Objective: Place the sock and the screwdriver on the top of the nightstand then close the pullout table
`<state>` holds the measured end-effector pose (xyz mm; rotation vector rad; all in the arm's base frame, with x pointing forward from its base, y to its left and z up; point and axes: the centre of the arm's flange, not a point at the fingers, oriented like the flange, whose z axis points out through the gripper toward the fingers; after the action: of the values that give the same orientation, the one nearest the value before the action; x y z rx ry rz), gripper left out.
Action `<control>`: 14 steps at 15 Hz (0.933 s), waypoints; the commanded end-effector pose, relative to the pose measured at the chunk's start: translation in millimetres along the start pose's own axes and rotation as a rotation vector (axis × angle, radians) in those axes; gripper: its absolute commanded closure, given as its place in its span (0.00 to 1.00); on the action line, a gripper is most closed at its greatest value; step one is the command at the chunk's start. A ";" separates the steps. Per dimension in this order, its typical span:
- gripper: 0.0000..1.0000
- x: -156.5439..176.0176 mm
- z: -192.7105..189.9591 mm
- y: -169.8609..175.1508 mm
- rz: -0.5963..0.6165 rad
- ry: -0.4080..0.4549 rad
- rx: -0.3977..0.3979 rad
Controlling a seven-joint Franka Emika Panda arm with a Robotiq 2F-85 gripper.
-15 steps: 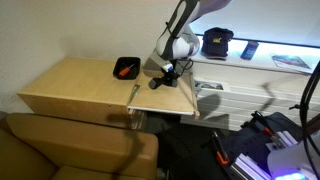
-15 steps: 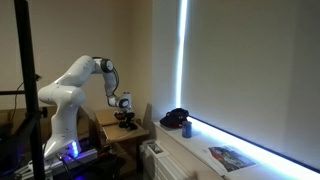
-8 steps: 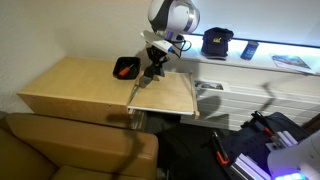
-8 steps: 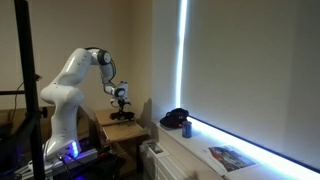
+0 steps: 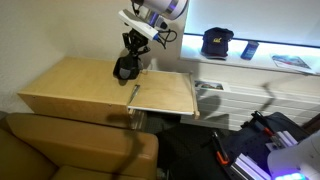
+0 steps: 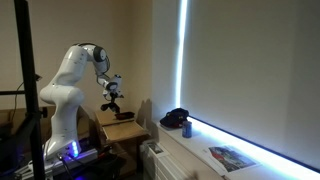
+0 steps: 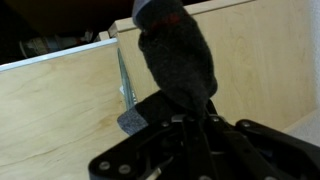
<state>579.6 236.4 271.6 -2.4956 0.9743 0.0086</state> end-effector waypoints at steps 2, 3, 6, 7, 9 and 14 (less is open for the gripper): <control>0.99 1.1 7.1 -0.6 -0.012 0.000 0.009; 0.99 -6.4 18.7 -13.1 -0.044 -0.012 0.038; 0.99 -28.6 56.2 -55.4 -0.143 -0.027 0.080; 0.99 -34.3 70.3 -65.4 -0.170 -0.019 0.085; 0.99 -36.2 103.0 -77.0 -0.192 -0.030 0.086; 0.99 -19.5 181.1 -73.0 -0.210 -0.055 0.062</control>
<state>607.2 356.4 176.9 -2.5092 0.7228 -0.0078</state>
